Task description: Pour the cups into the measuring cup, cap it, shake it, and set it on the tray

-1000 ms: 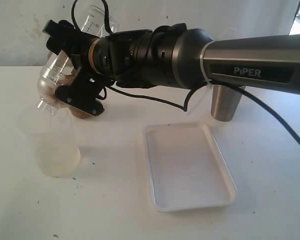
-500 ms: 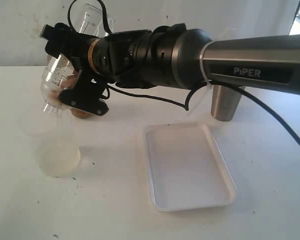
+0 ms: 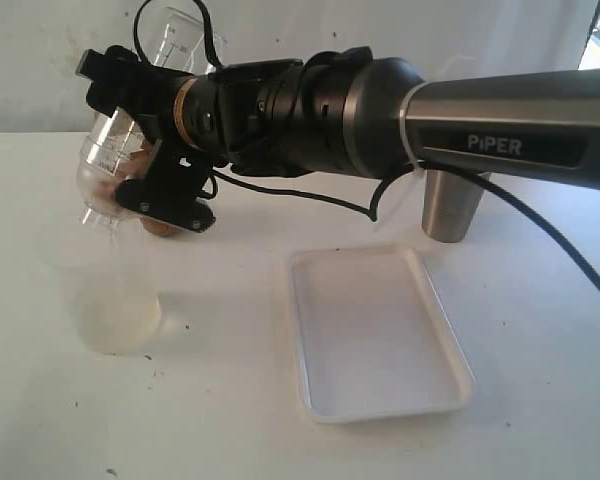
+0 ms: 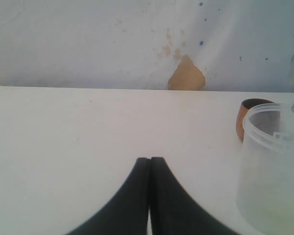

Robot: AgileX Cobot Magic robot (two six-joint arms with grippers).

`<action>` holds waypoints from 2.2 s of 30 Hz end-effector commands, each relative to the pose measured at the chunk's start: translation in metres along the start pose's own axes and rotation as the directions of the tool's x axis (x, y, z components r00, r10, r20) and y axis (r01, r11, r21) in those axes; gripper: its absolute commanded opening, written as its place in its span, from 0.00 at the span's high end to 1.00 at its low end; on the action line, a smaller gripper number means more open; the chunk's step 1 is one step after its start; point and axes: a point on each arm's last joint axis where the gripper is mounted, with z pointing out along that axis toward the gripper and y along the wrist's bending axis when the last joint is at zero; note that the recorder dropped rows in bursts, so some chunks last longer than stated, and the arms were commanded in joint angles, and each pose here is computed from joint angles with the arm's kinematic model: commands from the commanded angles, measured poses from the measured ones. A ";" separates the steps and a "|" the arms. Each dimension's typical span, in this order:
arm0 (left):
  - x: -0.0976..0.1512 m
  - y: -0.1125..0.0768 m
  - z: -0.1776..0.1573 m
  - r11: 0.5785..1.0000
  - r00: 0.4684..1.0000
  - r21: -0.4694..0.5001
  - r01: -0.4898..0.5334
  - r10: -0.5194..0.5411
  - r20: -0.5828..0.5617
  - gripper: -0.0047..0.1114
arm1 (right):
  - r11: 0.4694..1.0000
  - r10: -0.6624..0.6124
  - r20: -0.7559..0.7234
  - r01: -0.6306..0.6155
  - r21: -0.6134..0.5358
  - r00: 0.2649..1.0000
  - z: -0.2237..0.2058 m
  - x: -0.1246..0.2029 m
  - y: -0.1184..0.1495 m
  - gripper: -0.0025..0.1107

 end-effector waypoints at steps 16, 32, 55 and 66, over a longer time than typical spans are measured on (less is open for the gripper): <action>0.000 0.000 0.000 1.000 1.000 0.000 0.001 -0.001 0.010 0.96 | 0.999 0.007 -0.006 -0.006 0.053 1.000 -0.003 0.007 -0.012 0.98; 0.000 0.000 0.000 1.000 1.000 0.000 0.001 -0.001 0.010 0.96 | 0.999 -0.020 -0.019 0.021 0.041 1.000 0.006 0.005 -0.010 0.98; 0.000 0.000 0.000 1.000 1.000 0.000 0.001 -0.001 0.010 0.96 | 0.996 -0.016 0.020 0.014 0.090 1.000 0.006 0.001 -0.014 0.98; 0.000 0.000 0.000 1.000 1.000 0.000 0.001 -0.001 0.010 0.96 | 0.990 -0.020 0.059 0.011 0.144 0.998 0.005 -0.003 -0.018 0.98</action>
